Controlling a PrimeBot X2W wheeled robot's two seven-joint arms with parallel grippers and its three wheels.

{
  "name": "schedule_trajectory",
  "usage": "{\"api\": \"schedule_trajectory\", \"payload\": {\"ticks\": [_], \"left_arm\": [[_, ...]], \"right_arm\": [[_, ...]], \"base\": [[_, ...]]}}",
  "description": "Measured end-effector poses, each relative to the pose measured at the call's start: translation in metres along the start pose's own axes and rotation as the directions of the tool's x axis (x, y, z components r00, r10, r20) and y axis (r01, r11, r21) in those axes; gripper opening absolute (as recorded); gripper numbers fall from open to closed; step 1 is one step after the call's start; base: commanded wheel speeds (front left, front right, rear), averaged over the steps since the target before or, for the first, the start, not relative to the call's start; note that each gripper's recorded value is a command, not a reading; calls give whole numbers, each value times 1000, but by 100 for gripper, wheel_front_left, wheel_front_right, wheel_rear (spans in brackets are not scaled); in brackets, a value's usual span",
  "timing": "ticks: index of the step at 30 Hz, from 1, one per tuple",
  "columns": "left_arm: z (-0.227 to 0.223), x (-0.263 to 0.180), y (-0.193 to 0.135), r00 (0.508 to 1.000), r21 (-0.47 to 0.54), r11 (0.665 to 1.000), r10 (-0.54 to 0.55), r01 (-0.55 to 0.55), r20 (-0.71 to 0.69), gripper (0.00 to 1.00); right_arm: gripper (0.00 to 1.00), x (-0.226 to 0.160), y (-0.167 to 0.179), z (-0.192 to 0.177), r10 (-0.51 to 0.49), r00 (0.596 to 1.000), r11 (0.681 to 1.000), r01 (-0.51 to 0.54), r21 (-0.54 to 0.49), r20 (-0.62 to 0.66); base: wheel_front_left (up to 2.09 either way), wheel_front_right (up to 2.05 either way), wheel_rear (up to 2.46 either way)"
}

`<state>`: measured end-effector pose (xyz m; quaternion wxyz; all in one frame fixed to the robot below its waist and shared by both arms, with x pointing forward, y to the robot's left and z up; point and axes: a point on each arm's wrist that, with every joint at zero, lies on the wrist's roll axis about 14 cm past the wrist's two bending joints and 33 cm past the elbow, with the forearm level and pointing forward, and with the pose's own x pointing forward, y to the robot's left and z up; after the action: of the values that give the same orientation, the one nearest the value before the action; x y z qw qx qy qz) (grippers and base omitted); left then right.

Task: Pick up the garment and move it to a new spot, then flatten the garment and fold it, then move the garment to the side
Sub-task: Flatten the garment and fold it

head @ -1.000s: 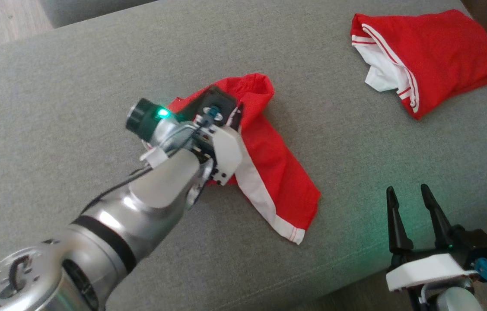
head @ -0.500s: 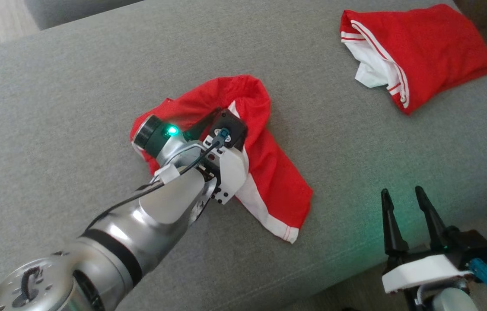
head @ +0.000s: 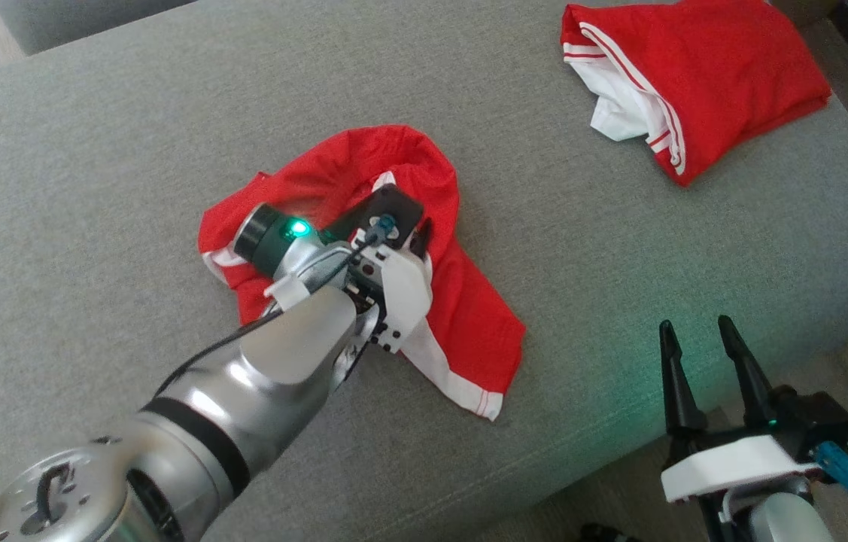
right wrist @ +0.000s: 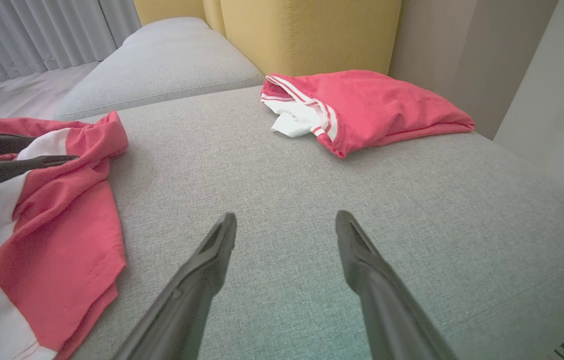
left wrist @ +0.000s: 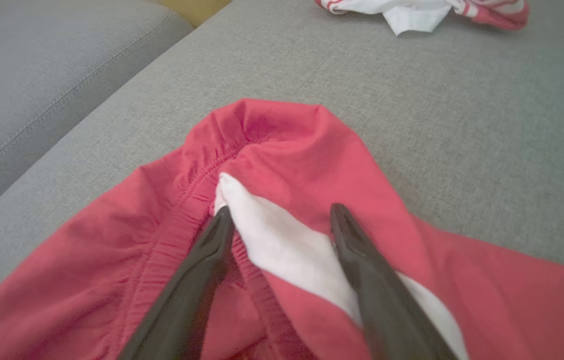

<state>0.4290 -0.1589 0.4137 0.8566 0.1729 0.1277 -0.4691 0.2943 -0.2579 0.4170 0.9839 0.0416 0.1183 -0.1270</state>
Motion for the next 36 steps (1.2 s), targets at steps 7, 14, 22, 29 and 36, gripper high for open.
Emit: {"api": "schedule_trajectory", "payload": {"ticks": [7,14,22,29,36], "left_arm": [[11,5,9,1000,-123,992,-7,6,-10,100],[33,13,33,999,-155,987,39,-36,16,100],[13,19,36,998,-211,977,8,-20,-56,100],[2,19,28,996,-206,978,-29,10,-85,87],[-10,15,20,993,-199,980,-46,23,-111,54]], "right_arm": [[100,-1,-1,0,-5,1000,1000,5,4,1],[100,-2,-4,0,-13,1000,1000,13,4,-1],[100,-4,-7,-3,-27,1000,1000,27,9,-13],[100,2,-7,1,-26,1000,1000,26,7,-3],[100,2,-5,0,-22,1000,1000,22,8,-3]], "base": [[0,0,0],[0,0,0],[0,0,0],[0,0,0],[0,0,0]]}}
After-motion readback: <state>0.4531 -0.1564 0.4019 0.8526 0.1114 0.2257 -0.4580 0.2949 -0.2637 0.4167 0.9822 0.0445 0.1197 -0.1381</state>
